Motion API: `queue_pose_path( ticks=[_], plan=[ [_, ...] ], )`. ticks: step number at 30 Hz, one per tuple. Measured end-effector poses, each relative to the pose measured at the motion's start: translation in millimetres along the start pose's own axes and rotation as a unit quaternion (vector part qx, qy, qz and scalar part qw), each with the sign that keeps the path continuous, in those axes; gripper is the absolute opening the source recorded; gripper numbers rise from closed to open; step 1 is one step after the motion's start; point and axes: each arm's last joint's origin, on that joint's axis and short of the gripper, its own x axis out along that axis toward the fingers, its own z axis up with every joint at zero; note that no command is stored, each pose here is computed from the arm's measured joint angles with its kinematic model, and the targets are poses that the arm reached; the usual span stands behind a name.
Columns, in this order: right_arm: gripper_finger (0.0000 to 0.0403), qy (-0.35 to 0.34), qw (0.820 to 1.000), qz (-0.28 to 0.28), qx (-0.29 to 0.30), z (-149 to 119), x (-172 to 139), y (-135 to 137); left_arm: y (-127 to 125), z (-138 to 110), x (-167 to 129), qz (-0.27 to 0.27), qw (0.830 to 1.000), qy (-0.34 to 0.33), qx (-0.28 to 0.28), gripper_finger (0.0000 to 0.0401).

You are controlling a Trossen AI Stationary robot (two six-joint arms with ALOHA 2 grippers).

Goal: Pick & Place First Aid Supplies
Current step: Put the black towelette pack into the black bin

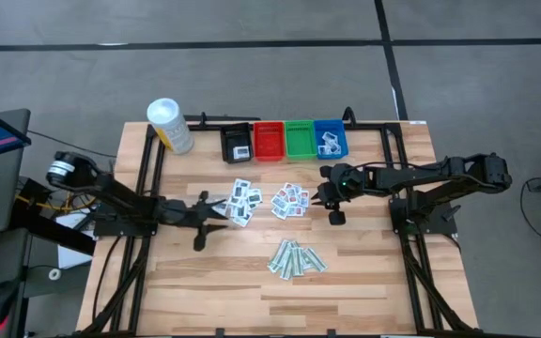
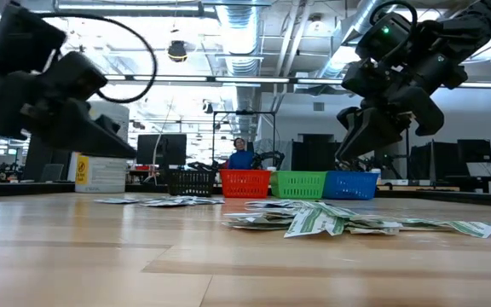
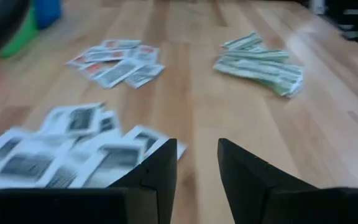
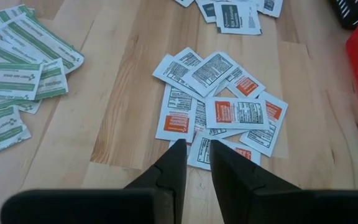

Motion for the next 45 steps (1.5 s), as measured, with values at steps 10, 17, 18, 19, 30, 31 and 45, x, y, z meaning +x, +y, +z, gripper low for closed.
queue_pose_path(
  ticks=[10, 17, 18, 19, 30, 31, 45],
  plan=[
    [0.0065, -0.007, 1.0, -0.002, -0.001, 1.3, 0.1, -0.4, 3.8, -10.2, -4.9, 0.044, 0.997, 0.056, 0.014, 0.0118],
    [0.0065, -0.007, 1.0, -0.002, -0.001, 1.4, 0.1, -0.4, 4.9, -10.0, -5.0, 0.062, 0.997, 0.054, 0.015, 0.0118],
    [0.0065, -0.007, 1.0, -0.002, -0.001, 1.4, 0.1, -0.4, 5.1, -10.0, -5.0, 0.065, 0.996, 0.054, 0.015, 0.0118],
    [0.0065, -0.007, 1.0, -0.002, -0.001, 1.4, 0.1, -0.4, 5.3, -9.9, -5.0, 0.07, 0.996, 0.053, 0.016, 0.0118],
    [0.0065, -0.01, 1.0, -0.003, -0.001, 1.9, 0.1, -0.6, 7.9, -8.8, -5.1, 0.117, 0.992, 0.048, 0.02, 0.0118],
    [0.0065, -0.01, 1.0, -0.003, -0.001, 1.9, 0.1, -0.6, 8.1, -8.1, -4.6, 0.123, 0.991, 0.048, 0.02, 0.0118],
    [0.0065, -0.013, 1.0, -0.004, -0.002, 2.5, 0.0, -0.7, 5.1, 4.4, 9.8, 0.143, 0.981, 0.125, 0.044, 0.0118]
  ],
)
